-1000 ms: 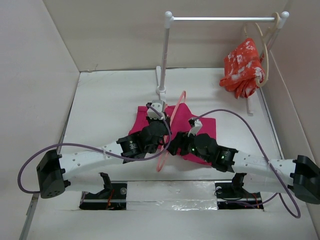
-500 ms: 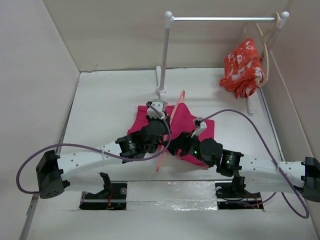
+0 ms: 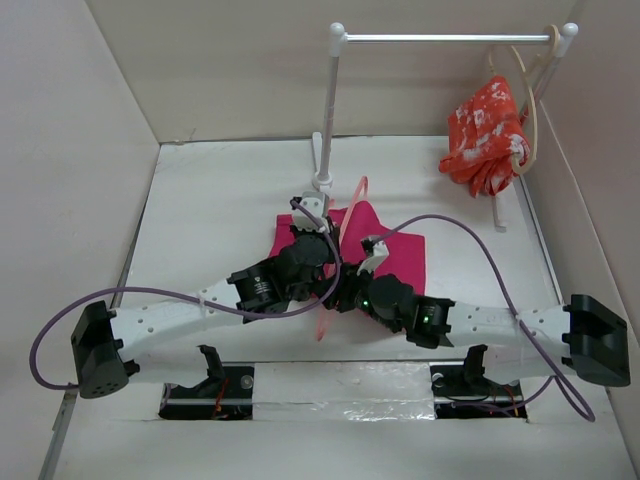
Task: Place the trousers on the hanger
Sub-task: Place the trousers on the hanger, then place the hanger at the clothesline.
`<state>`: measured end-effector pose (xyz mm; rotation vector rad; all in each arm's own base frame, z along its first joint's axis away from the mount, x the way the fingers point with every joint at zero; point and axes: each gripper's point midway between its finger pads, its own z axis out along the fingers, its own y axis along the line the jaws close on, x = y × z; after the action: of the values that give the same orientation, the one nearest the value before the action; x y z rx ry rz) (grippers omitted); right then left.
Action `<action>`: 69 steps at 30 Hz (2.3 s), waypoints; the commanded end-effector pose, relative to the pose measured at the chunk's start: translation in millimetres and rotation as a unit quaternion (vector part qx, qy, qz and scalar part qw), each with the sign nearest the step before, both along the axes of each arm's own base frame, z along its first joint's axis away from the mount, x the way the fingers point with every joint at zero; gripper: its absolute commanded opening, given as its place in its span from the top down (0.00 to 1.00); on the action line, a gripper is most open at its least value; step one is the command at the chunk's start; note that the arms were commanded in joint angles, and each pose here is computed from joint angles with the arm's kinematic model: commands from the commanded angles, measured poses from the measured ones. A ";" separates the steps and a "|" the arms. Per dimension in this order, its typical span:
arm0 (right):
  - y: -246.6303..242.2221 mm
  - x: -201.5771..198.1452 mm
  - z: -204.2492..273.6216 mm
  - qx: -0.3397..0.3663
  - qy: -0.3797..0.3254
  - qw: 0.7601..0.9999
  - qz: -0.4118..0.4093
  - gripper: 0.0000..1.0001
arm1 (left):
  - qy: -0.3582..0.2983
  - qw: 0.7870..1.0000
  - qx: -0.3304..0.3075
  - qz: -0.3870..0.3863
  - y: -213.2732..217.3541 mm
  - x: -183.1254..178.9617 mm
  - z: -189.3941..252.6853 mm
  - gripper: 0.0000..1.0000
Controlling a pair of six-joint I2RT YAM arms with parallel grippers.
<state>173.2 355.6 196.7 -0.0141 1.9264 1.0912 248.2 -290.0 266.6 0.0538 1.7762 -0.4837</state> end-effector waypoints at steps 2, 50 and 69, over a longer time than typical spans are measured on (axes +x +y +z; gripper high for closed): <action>15.1 6.4 46.1 0.075 -0.027 0.997 -0.007 0.66 | -0.046 0.987 -0.147 -0.036 -9.6 -13.3 95.3 1.00; -142.6 216.9 283.1 0.220 -0.187 0.957 -0.036 1.00 | -0.047 0.994 -0.101 0.015 70.3 5.1 -23.8 0.33; -152.5 229.8 291.9 0.224 -0.205 0.953 0.015 1.00 | -0.048 0.993 -0.103 0.001 66.4 2.4 -19.3 0.33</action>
<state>450.8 211.0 377.9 0.2549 1.6542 1.4178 249.7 -222.6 225.2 -0.0368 1.6822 -0.5980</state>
